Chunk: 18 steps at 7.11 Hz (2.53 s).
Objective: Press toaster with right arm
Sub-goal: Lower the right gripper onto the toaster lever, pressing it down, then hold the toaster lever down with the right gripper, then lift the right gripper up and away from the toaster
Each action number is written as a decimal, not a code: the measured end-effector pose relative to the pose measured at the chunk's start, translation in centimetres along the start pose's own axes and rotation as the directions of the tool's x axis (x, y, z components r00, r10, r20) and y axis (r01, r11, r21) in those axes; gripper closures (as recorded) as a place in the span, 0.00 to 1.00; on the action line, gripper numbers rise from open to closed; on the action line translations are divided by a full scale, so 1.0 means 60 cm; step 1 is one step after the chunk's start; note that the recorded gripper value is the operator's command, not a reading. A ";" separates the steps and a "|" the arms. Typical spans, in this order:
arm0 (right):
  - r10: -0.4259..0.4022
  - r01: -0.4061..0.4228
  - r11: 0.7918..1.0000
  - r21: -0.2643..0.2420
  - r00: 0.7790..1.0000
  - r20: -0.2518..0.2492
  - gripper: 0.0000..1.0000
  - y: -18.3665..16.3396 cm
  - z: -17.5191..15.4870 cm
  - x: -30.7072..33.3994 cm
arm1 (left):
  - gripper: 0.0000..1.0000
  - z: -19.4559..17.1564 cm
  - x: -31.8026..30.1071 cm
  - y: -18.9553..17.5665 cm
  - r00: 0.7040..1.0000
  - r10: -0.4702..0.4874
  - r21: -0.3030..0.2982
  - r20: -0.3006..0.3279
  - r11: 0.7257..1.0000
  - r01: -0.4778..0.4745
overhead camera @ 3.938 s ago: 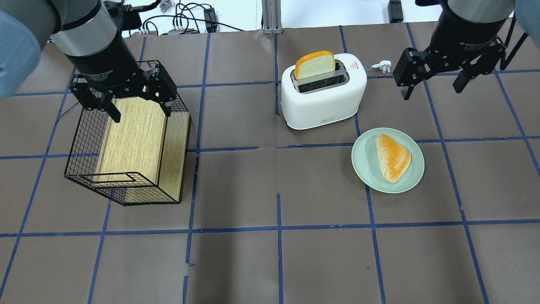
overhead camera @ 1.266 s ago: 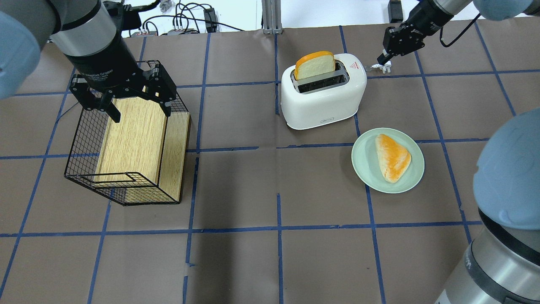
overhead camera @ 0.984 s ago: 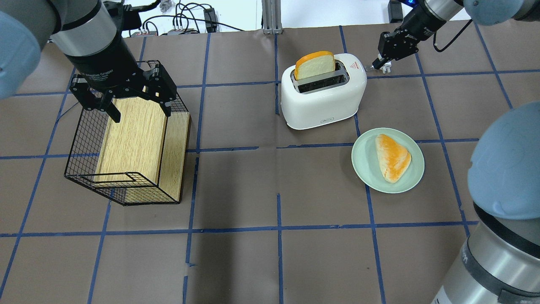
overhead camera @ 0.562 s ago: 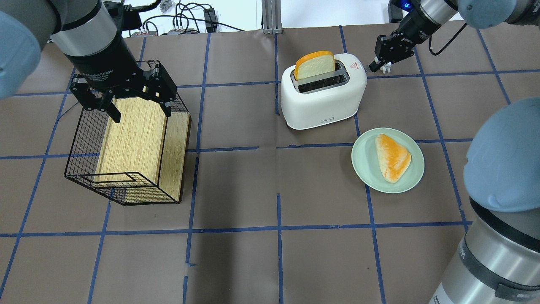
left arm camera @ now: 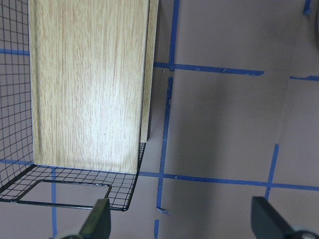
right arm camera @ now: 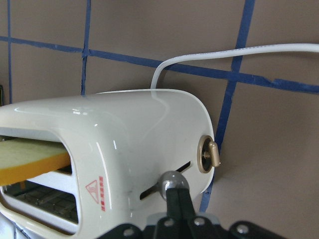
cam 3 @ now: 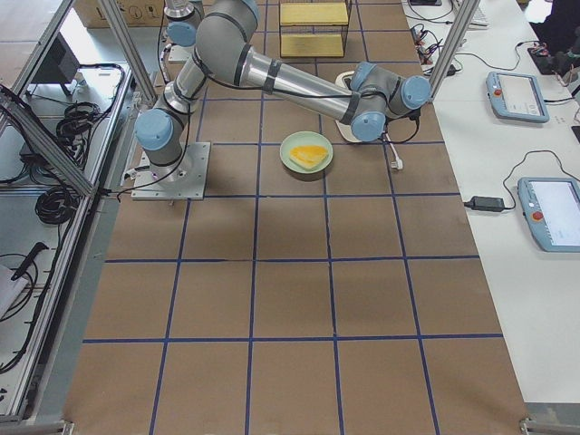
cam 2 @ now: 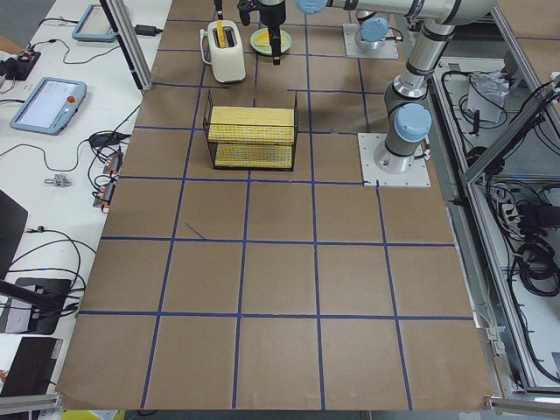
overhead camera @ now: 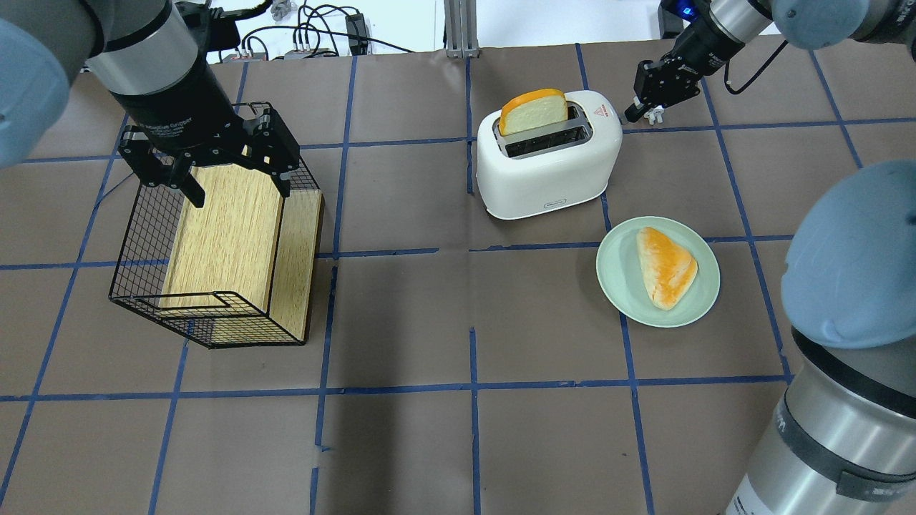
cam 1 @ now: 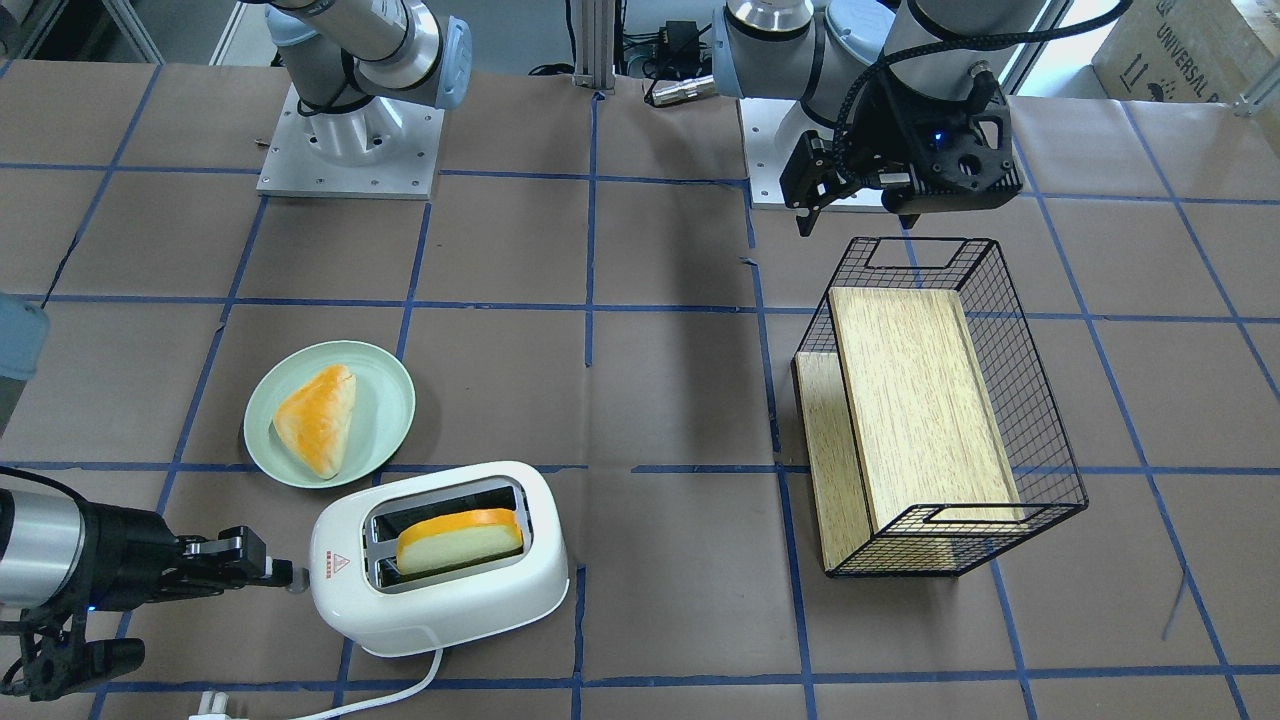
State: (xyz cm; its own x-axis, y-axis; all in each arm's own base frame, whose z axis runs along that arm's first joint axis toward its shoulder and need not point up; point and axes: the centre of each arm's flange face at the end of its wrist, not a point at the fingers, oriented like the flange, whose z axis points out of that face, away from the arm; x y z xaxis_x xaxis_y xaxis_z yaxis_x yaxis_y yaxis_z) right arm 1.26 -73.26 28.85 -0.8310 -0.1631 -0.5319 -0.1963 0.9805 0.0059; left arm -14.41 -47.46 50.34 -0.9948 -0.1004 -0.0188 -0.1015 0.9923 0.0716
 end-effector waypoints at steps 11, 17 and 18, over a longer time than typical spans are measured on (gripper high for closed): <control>0.017 -0.016 1.000 -0.021 0.999 0.030 0.95 -0.039 0.063 0.057 | 0.00 0.000 0.000 0.000 1.000 0.000 0.000 0.000 1.000 0.000; -0.022 0.021 1.000 -0.006 0.987 -0.157 0.00 -0.054 -0.004 -0.025 | 0.00 0.000 0.000 0.000 1.000 0.000 -0.001 0.000 1.000 0.000; -0.052 0.047 0.999 -0.023 0.955 -0.293 0.00 -0.054 -0.039 -0.087 | 0.00 0.000 0.000 0.000 1.000 0.000 -0.001 0.000 1.000 0.000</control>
State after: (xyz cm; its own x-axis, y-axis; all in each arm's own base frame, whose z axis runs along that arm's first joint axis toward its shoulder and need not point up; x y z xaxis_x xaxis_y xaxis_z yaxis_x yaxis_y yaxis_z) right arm 5.01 -75.83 33.57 -0.9358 -0.2385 -0.2595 -0.2470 0.9690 0.0003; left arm -14.40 -47.44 50.34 -0.9948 -0.1006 -0.0188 -0.1017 0.9922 0.0725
